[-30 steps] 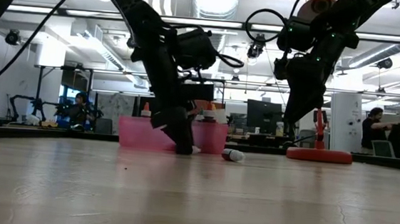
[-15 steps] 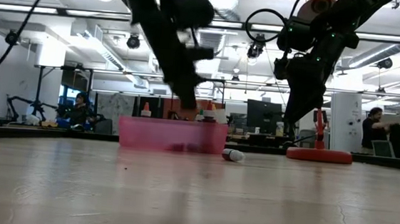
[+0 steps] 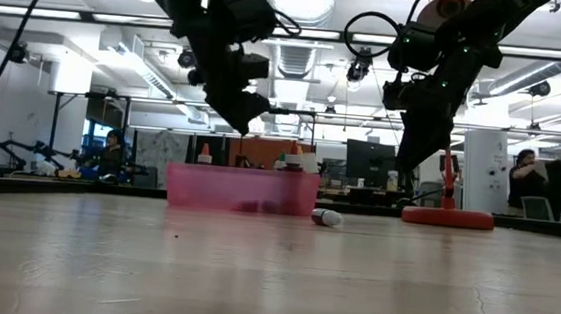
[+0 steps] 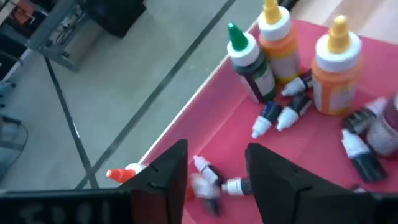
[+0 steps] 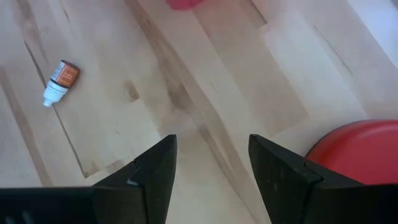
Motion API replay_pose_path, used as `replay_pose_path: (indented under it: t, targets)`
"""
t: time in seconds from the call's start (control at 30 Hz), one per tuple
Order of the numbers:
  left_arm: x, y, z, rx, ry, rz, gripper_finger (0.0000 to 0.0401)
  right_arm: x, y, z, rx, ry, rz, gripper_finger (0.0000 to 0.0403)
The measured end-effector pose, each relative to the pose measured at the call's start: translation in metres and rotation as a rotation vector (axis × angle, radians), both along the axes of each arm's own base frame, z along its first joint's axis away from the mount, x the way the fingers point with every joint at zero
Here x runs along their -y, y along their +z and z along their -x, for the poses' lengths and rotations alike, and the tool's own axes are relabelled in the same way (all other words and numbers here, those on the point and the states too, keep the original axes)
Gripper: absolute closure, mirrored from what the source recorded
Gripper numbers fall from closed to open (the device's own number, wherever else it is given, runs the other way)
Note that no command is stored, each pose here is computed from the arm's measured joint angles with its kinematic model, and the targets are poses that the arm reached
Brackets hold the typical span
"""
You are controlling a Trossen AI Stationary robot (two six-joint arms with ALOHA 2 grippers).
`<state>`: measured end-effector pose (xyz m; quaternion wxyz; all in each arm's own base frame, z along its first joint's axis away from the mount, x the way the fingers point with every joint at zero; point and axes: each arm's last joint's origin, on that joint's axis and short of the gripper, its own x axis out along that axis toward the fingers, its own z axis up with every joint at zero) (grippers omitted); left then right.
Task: Pick & Place food coloring
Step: Put the small orange food coloring bottle into the red bin
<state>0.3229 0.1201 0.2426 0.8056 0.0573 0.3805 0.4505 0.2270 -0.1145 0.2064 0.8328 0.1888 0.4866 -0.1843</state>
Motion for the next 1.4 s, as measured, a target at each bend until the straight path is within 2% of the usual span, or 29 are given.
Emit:
replay_pose_path:
  t: [0.07, 0.2, 0.33, 0.4, 0.5, 0.6, 0.73, 0.83, 0.93, 1.03, 1.2, 1.4]
  targets:
    - [0.007, 0.006, 0.000, 0.002, -0.021, -0.001, 0.0258, 0.000, 0.000, 0.000, 0.000, 0.001, 0.000, 0.0209]
    - [0.019, 0.025, -0.002, 0.091, -0.092, 0.012, 0.0254, 0.000, 0.000, 0.000, 0.002, -0.008, -0.008, 0.0209]
    - [0.030, 0.024, -0.004, 0.054, -0.207, 0.058, 0.0253, -0.001, 0.000, -0.001, 0.012, -0.029, -0.027, 0.0209]
    - [0.038, 0.026, -0.003, 0.039, -0.236, 0.071, 0.0252, -0.001, 0.000, -0.001, 0.029, -0.098, -0.063, 0.0209]
    - [0.050, 0.029, 0.000, 0.069, -0.222, 0.105, 0.0252, 0.000, 0.001, -0.003, 0.068, -0.279, -0.153, 0.0209]
    - [0.061, 0.032, 0.000, 0.163, -0.184, 0.161, 0.0252, 0.002, 0.003, -0.006, 0.112, -0.339, -0.170, 0.0209]
    - [0.079, 0.041, 0.005, 0.304, -0.158, 0.294, 0.0252, -0.006, 0.004, -0.012, 0.141, -0.298, -0.179, 0.0209]
    - [0.092, 0.045, 0.011, 0.326, -0.166, 0.370, 0.0252, -0.024, 0.003, -0.020, 0.131, -0.200, -0.232, 0.0209]
    - [0.101, 0.048, 0.020, 0.298, -0.188, 0.380, 0.0252, -0.050, -0.004, -0.030, 0.087, -0.142, -0.263, 0.0209]
    - [0.105, 0.048, 0.032, 0.279, -0.219, 0.366, 0.0252, -0.073, -0.015, -0.042, 0.050, -0.156, -0.240, 0.0209]
    - [0.105, 0.036, 0.056, 0.226, -0.260, 0.327, 0.0252, -0.090, -0.031, -0.070, 0.037, -0.268, -0.246, 0.0209]
    - [0.106, 0.024, 0.089, 0.277, -0.286, 0.331, 0.0252, -0.097, -0.053, -0.106, -0.023, -0.405, -0.280, 0.0209]
